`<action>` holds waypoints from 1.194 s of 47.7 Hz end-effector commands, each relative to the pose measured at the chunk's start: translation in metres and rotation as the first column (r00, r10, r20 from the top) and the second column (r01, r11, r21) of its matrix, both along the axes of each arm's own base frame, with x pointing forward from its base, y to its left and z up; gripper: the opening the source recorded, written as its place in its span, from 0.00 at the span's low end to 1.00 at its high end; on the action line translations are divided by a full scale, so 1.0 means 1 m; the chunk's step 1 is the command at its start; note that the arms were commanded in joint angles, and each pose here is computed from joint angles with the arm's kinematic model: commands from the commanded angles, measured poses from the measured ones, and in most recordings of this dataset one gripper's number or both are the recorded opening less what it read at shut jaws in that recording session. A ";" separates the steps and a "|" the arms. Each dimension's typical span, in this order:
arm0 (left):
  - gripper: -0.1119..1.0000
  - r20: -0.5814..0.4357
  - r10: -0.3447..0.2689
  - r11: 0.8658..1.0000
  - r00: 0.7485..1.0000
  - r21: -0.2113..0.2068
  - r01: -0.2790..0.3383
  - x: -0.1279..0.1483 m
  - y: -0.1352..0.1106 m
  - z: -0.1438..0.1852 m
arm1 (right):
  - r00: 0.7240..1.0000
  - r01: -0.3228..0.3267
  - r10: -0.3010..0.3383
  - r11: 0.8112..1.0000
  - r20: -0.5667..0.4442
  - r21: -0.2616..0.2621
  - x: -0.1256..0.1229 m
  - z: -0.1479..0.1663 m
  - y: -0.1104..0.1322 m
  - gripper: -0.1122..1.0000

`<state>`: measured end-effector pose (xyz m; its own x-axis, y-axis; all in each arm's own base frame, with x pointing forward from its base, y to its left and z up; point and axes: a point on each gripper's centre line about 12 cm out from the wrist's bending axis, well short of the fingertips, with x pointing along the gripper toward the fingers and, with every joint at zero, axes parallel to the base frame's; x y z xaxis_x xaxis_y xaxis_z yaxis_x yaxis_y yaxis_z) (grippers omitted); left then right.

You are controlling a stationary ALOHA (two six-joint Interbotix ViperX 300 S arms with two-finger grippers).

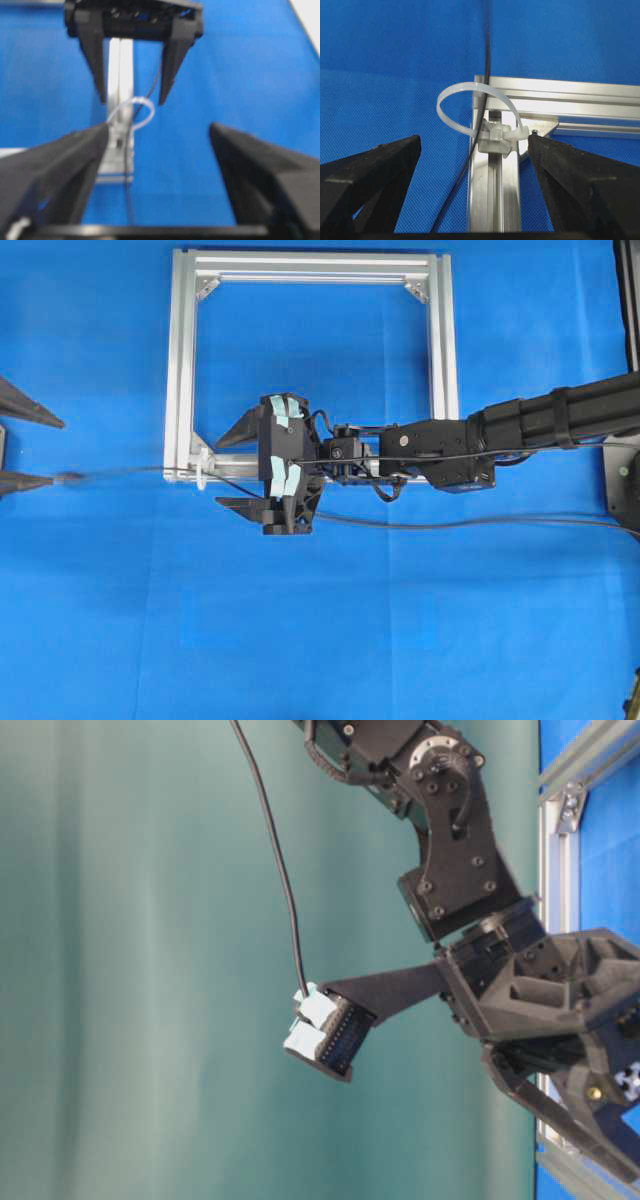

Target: Insert the wire through the string loop located on the left side.

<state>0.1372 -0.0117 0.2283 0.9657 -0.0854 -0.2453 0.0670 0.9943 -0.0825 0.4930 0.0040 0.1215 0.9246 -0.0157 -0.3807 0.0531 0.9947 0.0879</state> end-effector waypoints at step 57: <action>0.84 0.030 0.024 1.000 0.999 0.006 -0.024 0.002 0.003 0.012 | 0.983 0.009 -0.011 1.000 0.183 0.012 -0.019 0.129 -0.007 0.95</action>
